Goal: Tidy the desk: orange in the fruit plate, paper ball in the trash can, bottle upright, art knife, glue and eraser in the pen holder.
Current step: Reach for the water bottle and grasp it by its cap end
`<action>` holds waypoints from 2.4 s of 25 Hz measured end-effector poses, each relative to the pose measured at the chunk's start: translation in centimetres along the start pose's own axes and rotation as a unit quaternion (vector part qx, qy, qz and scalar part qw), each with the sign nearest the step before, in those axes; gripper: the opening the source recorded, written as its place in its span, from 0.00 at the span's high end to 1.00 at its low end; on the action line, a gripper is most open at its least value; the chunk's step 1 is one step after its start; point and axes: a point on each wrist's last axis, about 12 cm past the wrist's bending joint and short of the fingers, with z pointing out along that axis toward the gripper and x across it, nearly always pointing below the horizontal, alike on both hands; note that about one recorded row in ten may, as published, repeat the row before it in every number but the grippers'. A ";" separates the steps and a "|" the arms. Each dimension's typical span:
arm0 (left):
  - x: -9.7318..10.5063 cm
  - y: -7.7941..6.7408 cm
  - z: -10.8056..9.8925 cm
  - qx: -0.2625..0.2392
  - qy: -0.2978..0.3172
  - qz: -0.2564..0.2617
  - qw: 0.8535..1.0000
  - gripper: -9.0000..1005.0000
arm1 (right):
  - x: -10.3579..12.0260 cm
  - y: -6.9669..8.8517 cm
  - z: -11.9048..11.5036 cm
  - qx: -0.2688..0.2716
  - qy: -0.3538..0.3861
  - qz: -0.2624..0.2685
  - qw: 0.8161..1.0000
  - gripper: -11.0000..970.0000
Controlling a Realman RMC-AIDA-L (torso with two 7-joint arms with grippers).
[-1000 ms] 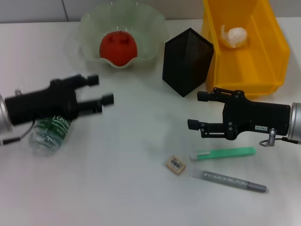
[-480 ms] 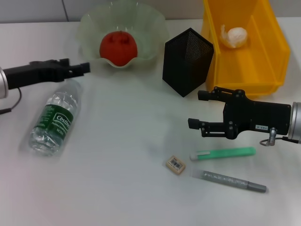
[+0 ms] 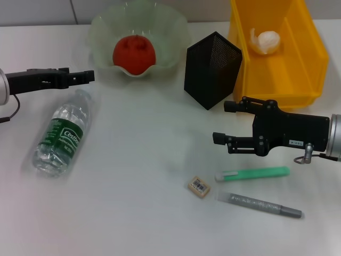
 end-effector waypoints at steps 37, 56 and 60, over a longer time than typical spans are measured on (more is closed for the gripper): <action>-9.5 -5.6 4.4 -0.147 0.261 0.007 0.954 0.19 | -0.3 -0.2 0.0 -0.002 0.000 -0.016 1.000 0.14; -8.5 -5.3 5.0 -0.150 0.265 0.009 0.952 0.25 | -0.1 0.0 -0.2 -0.002 0.000 -0.014 1.000 0.14; -7.8 -5.3 5.5 -0.151 0.268 0.016 0.951 0.26 | -0.1 0.1 0.0 -0.004 0.000 -0.013 1.000 0.14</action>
